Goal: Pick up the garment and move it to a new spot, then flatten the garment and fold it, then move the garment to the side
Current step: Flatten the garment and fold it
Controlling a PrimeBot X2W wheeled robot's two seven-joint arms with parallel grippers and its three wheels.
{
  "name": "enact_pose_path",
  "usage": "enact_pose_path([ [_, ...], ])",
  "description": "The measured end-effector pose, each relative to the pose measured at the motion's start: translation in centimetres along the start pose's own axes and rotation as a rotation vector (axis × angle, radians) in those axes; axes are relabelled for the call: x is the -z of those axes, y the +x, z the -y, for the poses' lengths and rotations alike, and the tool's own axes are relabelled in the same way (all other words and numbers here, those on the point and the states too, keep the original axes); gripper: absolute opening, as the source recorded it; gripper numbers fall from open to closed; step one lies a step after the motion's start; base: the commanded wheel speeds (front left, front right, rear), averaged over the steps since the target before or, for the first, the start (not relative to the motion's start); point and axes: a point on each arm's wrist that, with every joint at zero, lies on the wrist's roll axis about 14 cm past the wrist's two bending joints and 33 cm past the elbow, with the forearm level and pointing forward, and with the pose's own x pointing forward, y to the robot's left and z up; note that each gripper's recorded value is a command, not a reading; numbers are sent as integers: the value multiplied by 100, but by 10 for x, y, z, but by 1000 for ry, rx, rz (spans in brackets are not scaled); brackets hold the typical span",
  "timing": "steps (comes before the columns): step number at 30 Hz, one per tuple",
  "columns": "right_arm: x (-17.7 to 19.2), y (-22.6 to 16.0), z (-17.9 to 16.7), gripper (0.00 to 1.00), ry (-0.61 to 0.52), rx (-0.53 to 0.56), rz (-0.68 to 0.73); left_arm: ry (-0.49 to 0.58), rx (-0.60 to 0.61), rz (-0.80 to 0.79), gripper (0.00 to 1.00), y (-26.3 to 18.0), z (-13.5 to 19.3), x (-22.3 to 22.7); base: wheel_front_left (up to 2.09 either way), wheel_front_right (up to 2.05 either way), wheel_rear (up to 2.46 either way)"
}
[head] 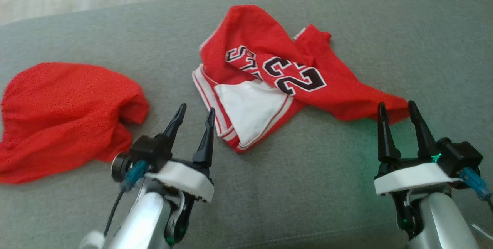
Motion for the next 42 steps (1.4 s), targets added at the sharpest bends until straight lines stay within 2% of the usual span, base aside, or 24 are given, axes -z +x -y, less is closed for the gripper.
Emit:
enact_pose_path([
  [7,7,-8,20,100,-6,68,-24,2,71,-170,100,36,8,51,0,0,0],
  [16,14,-15,41,100,-9,135,-47,-4,71,-315,100,68,5,93,0,0,0],
  [27,16,-18,48,100,-11,155,-56,1,69,-359,100,75,1,105,0,0,0],
  [28,16,-18,48,100,-9,155,-56,0,69,-359,93,75,1,105,0,0,0],
  [29,16,-17,47,100,-6,155,-55,0,70,-358,45,75,1,104,0,0,0],
  [30,16,-17,47,100,-6,154,-55,1,71,-356,4,75,1,104,0,0,0],
  [31,16,-17,47,100,-6,152,-54,2,73,-354,0,75,2,103,0,0,0],
  [42,7,-15,44,100,-2,143,-26,-12,122,-209,0,78,19,55,0,0,0],
])
